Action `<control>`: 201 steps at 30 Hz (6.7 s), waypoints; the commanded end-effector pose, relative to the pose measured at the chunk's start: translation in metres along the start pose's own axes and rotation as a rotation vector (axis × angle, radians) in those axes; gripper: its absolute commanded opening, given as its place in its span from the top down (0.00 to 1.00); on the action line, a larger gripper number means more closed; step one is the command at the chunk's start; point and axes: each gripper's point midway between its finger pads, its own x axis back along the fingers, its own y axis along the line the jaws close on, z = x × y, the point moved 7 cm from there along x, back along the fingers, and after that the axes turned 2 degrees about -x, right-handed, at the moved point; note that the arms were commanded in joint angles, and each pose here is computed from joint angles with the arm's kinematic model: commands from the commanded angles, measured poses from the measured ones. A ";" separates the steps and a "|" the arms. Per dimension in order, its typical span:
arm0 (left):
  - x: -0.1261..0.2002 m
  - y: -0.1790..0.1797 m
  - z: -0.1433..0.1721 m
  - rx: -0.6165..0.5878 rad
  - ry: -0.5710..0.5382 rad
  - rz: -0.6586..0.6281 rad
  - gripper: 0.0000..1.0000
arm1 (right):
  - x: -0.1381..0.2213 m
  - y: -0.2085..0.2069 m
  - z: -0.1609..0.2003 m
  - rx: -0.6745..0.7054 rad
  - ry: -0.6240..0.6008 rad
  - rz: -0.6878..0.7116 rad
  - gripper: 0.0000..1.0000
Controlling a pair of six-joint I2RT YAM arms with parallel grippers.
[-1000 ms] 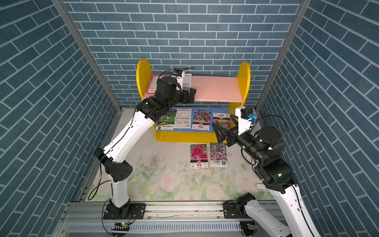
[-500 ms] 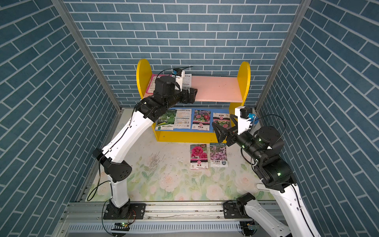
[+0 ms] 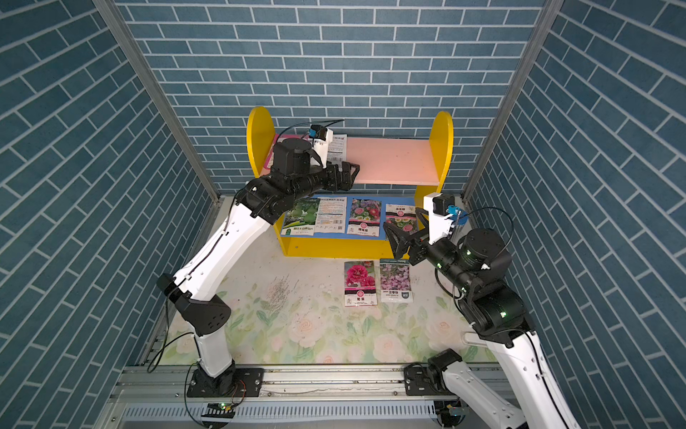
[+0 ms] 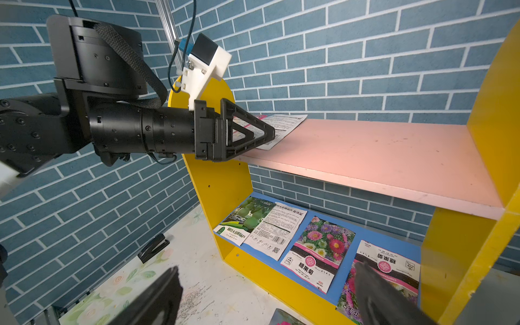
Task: Take the seed bag off the shelf
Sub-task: Pick up the seed packet from the shelf.
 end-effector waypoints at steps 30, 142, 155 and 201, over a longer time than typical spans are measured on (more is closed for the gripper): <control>-0.043 0.036 0.009 -0.082 -0.012 -0.276 0.01 | 0.002 -0.001 -0.010 0.051 -0.020 0.026 0.04; 0.089 -0.020 -0.005 0.328 -0.028 0.126 0.00 | 0.017 0.010 -0.016 0.013 -0.071 -0.050 0.04; 0.086 -0.007 0.029 0.583 -0.125 0.194 0.00 | 0.028 0.018 -0.021 0.035 -0.091 -0.098 0.04; 0.006 0.014 0.031 0.696 -0.078 0.248 0.58 | 0.030 0.012 -0.019 0.055 -0.083 -0.031 0.04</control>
